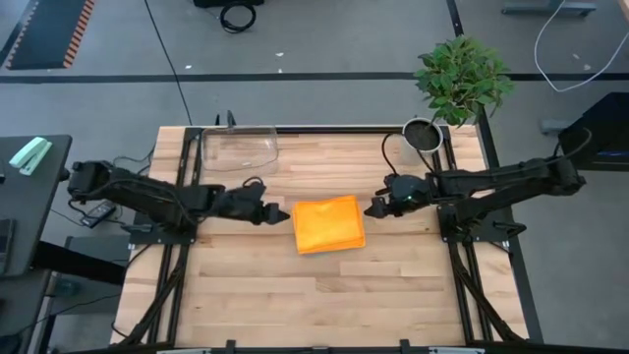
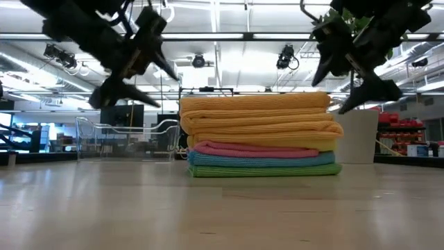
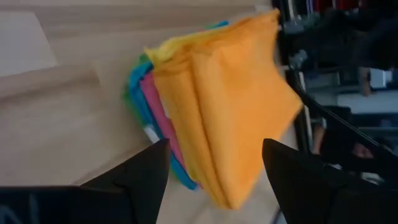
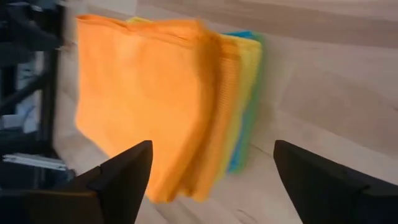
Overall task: Fold microfiber towels
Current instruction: Put the folded and stacked towels into the transparent bin
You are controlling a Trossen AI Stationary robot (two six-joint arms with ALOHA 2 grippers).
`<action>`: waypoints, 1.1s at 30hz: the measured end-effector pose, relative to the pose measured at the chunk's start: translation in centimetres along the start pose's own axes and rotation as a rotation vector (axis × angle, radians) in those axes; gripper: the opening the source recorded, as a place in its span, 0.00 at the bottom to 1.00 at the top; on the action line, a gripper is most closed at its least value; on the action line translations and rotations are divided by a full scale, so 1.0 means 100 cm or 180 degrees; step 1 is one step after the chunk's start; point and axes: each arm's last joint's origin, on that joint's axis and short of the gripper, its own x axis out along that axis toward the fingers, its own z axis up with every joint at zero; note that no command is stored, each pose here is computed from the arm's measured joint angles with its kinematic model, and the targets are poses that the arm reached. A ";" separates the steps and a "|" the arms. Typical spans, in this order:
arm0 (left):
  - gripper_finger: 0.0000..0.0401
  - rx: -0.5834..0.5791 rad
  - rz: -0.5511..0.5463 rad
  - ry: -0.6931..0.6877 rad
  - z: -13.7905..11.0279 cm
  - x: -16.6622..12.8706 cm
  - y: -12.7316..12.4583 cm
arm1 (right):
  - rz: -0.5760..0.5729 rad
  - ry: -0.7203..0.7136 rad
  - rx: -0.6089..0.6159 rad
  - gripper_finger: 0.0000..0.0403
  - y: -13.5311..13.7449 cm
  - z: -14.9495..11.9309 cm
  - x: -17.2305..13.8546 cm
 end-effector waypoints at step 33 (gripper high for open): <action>0.62 -0.0029 -0.0194 -0.0095 -0.032 0.044 -0.013 | -0.0275 0.0306 -0.0203 0.87 -0.005 -0.004 0.020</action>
